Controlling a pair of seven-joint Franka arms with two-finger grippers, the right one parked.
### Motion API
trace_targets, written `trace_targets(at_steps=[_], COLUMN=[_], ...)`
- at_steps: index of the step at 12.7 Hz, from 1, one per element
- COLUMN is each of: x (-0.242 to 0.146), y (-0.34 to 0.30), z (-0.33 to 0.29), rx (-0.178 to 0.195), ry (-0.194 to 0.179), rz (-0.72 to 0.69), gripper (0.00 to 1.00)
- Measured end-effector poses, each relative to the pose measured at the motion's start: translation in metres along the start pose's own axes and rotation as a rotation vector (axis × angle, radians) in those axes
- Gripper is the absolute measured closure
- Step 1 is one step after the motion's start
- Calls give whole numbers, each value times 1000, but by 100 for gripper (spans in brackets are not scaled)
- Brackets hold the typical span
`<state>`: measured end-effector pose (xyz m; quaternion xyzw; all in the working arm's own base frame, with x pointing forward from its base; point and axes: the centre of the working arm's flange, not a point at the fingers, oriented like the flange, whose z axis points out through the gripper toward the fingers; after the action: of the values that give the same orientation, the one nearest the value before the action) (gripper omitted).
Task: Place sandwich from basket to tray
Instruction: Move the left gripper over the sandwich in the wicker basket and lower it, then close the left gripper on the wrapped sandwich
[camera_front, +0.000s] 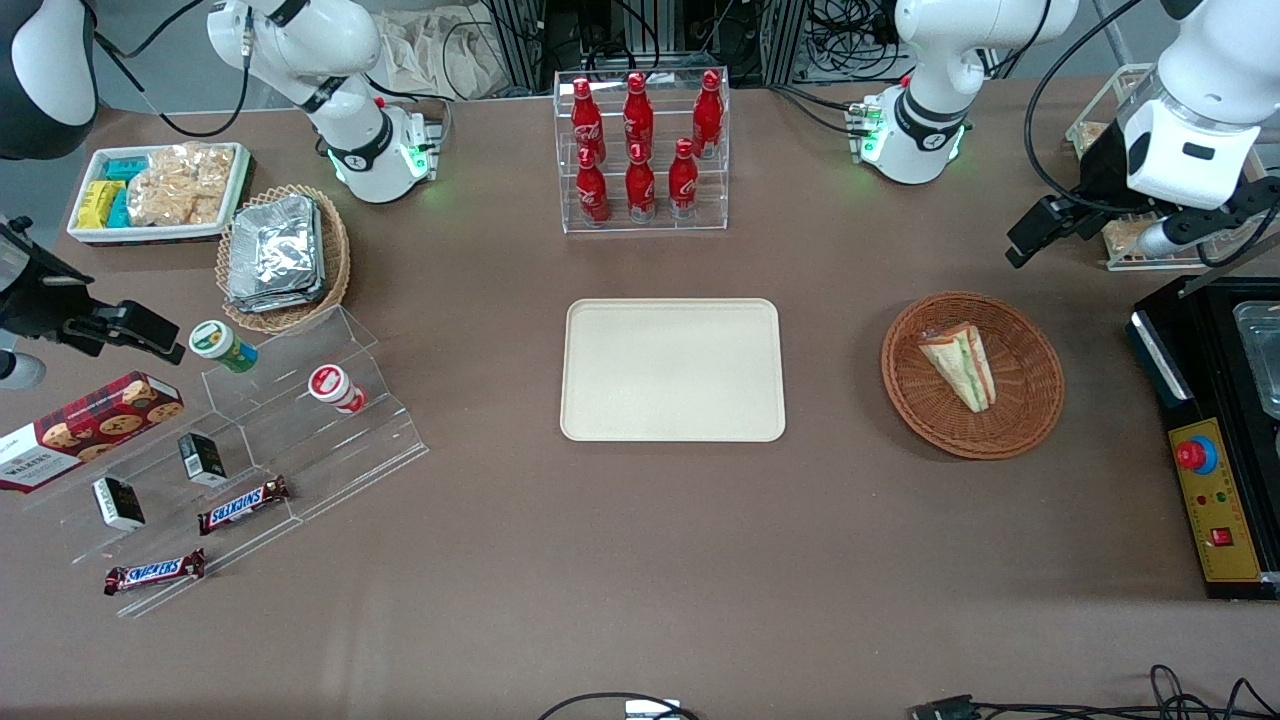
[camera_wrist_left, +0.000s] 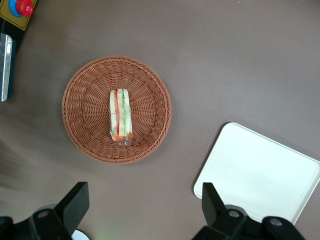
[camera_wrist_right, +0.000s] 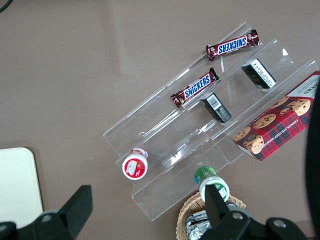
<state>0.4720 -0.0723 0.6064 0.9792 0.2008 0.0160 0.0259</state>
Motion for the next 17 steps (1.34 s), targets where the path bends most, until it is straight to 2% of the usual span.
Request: trace_targets(at_steps=[4,6,8,13,17], x=[-3,1,15,29,22], y=[0,-8,-28,-78,-95], z=[4,23,65,211,300], rx=[12,32,40,36,36], ry=[-21,-51,-72,-79,-48], rz=[2,-13,-58,-157,-182], gripper=[0,0,0,0,0])
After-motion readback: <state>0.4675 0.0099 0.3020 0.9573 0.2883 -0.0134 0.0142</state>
